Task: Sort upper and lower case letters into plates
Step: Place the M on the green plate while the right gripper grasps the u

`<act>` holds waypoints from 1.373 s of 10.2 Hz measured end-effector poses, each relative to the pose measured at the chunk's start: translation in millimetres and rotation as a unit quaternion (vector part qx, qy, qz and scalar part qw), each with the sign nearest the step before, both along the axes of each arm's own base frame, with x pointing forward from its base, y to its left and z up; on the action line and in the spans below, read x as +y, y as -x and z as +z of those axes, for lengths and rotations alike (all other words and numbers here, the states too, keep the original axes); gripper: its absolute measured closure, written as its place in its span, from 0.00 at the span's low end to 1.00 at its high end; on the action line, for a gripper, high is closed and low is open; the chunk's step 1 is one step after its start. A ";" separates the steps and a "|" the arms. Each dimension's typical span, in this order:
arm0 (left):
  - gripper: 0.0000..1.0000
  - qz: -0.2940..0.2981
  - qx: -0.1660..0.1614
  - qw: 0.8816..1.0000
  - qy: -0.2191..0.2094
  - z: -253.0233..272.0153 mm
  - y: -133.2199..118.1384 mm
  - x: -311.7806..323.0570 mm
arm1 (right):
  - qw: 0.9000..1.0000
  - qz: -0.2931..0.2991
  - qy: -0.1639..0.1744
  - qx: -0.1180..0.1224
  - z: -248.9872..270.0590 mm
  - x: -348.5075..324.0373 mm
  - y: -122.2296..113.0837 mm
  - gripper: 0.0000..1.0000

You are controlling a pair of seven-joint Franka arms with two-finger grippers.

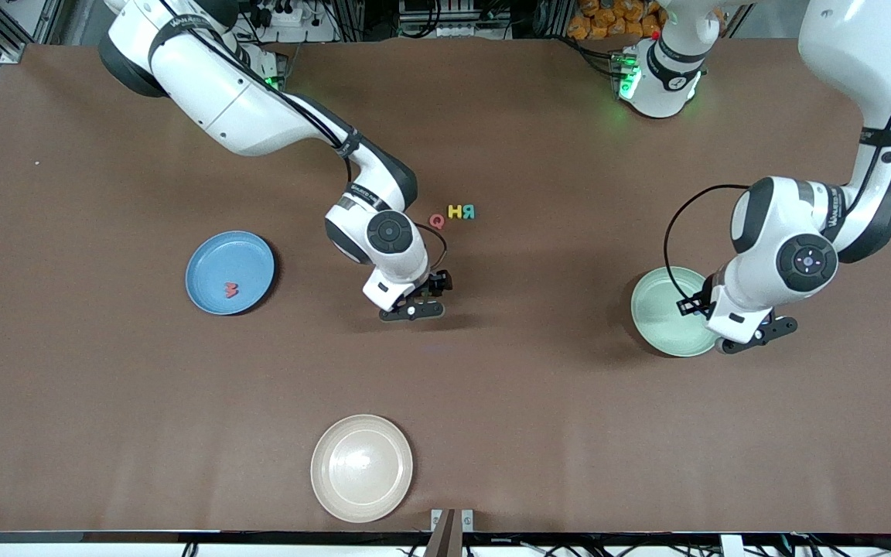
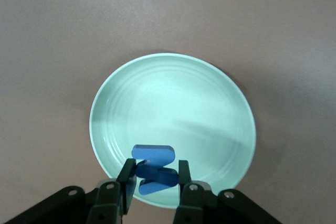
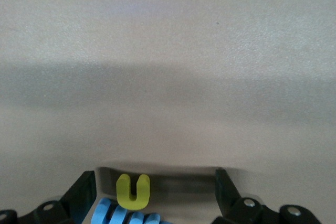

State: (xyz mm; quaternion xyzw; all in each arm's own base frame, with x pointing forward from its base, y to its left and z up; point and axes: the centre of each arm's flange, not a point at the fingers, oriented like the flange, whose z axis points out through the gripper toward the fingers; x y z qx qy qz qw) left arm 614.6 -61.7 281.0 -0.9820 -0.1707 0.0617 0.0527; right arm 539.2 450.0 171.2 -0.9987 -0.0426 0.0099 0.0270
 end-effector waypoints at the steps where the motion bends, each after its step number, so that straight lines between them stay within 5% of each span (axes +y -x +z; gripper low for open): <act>1: 0.63 0.002 -0.001 1.000 0.000 -1.0 -1.4 2.6 | 1.000 0.000 0.000 0.000 0.1 0.2 0.0 0.00; 6: 0.01 -0.010 -0.047 0.999 0.001 53.1 -9.5 -14.2 | 1.000 0.000 0.000 0.000 0.3 0.4 0.1 0.14; 9: 0.00 -0.025 -0.078 0.997 -0.006 135.1 -3.0 -36.7 | 1.000 -0.002 0.001 -0.001 3.1 0.0 -2.3 0.37; 11: 0.00 -0.066 -0.101 0.993 -0.013 204.0 6.0 -45.4 | 1.000 -0.002 -0.002 -0.004 6.5 1.8 -3.6 0.64; 14: 0.00 -0.130 -0.115 0.985 -0.003 264.5 15.2 -45.0 | 1.000 -0.004 -0.003 -0.005 8.6 2.0 -5.1 0.74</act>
